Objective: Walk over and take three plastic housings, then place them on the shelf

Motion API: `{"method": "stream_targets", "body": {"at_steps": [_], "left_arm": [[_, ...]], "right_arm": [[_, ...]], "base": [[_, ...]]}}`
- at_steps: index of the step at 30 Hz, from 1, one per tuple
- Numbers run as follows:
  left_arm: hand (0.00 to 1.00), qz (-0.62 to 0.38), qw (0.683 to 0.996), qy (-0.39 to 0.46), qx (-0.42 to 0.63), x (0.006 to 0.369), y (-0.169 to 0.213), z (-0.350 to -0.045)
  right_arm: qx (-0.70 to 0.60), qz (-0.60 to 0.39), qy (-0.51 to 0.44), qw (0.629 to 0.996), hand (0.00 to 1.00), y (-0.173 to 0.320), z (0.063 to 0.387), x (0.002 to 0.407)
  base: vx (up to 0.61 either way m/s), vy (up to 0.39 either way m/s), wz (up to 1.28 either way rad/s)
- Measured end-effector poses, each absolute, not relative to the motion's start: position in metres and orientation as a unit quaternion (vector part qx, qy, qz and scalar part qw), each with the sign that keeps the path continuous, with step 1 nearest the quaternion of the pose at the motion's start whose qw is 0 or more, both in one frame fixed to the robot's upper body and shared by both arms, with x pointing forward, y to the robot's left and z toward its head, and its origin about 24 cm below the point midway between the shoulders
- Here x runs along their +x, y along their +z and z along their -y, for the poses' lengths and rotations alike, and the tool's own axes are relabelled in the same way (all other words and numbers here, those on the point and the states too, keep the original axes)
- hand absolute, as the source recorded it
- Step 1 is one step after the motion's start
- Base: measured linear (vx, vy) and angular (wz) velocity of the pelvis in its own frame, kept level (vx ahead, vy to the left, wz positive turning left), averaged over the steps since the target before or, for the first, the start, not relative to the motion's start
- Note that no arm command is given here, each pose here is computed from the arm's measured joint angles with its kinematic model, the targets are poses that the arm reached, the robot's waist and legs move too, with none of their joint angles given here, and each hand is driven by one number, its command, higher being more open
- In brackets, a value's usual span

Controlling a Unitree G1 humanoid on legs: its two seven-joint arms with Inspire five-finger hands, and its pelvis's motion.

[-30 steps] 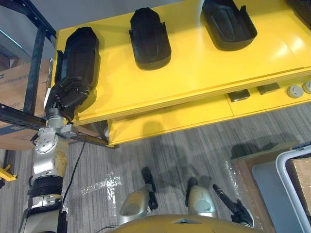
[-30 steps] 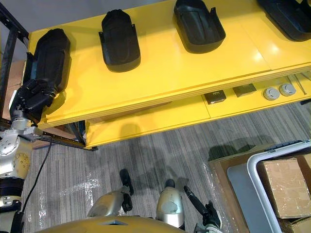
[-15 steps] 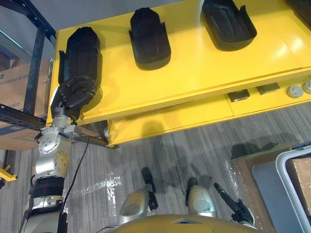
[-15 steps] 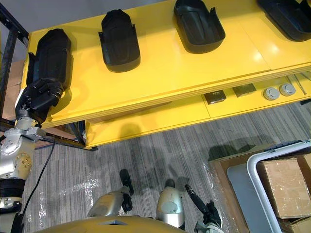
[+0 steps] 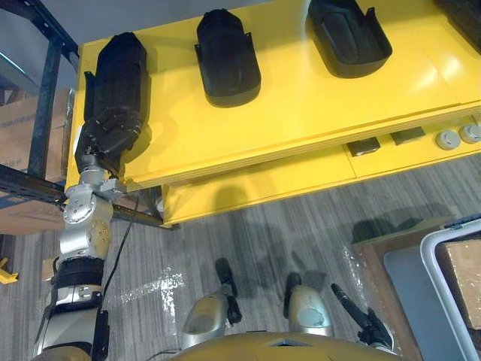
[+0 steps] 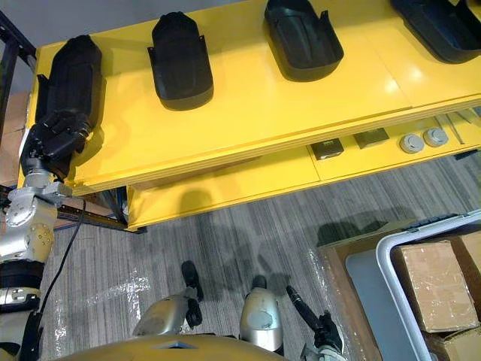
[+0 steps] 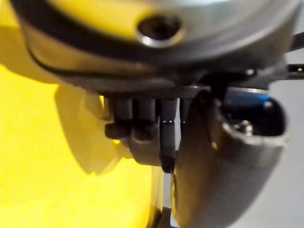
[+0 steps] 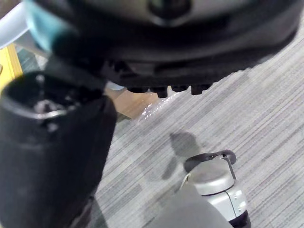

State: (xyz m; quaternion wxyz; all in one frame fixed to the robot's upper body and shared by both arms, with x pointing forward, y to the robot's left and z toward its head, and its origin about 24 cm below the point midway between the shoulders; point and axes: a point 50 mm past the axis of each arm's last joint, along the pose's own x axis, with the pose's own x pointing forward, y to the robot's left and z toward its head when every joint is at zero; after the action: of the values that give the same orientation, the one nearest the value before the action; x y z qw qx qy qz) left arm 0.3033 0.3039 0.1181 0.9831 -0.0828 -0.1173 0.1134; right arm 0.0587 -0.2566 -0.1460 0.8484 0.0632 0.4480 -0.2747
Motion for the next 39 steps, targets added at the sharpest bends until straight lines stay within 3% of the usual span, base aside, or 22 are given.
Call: {"method": "stream_targets", "body": {"at_steps": [15,21,25,28,29,30,31,33,35,39], "left_arm": [[0.00,0.135,0.982,0.104,-0.086,0.309,0.130,-0.311],[0.00,0.196,0.980,0.029,-0.036,0.280,0.148,-0.281],[0.00,0.208,0.976,-0.031,-0.052,0.250,0.135,-0.256],[0.00,0.198,0.965,-0.158,-0.074,0.231,0.122,-0.221],[0.00,0.185,0.946,-0.251,-0.092,0.220,0.116,-0.197],[0.00,0.178,0.936,-0.286,-0.098,0.216,0.113,-0.188],[1.00,0.160,0.915,-0.355,-0.106,0.211,0.108,-0.170],[1.00,0.109,0.876,-0.452,-0.127,0.203,0.093,-0.141],[1.00,0.054,0.856,-0.497,-0.132,0.200,0.076,-0.123],[1.00,-0.104,0.867,-0.475,-0.106,0.201,0.019,-0.110]], "right_arm": [[0.067,-0.445,-0.269,0.852,1.00,-0.146,0.253,0.064],[0.077,-0.445,-0.272,0.850,1.00,-0.148,0.248,0.063],[0.085,-0.447,-0.282,0.845,1.00,-0.149,0.246,0.059],[0.082,-0.460,-0.290,0.835,1.00,-0.151,0.246,0.050],[0.083,-0.464,-0.292,0.833,1.00,-0.152,0.244,0.049],[0.084,-0.463,-0.291,0.833,1.00,-0.152,0.243,0.050],[0.084,-0.461,-0.290,0.834,1.00,-0.152,0.243,0.052],[0.082,-0.458,-0.290,0.836,1.00,-0.152,0.244,0.054],[0.075,-0.454,-0.282,0.842,1.00,-0.151,0.244,0.062],[0.060,-0.459,-0.264,0.846,1.00,-0.151,0.242,0.070]], "base": [[0.00,0.000,0.00],[0.01,-0.004,0.03],[0.05,0.004,0.01],[0.09,0.016,0.09],[0.08,0.010,0.10],[0.09,0.009,0.04],[0.04,0.003,-0.07],[0.03,0.000,-0.13],[-0.02,-0.003,-0.20],[-0.05,-0.005,-0.14]]}}
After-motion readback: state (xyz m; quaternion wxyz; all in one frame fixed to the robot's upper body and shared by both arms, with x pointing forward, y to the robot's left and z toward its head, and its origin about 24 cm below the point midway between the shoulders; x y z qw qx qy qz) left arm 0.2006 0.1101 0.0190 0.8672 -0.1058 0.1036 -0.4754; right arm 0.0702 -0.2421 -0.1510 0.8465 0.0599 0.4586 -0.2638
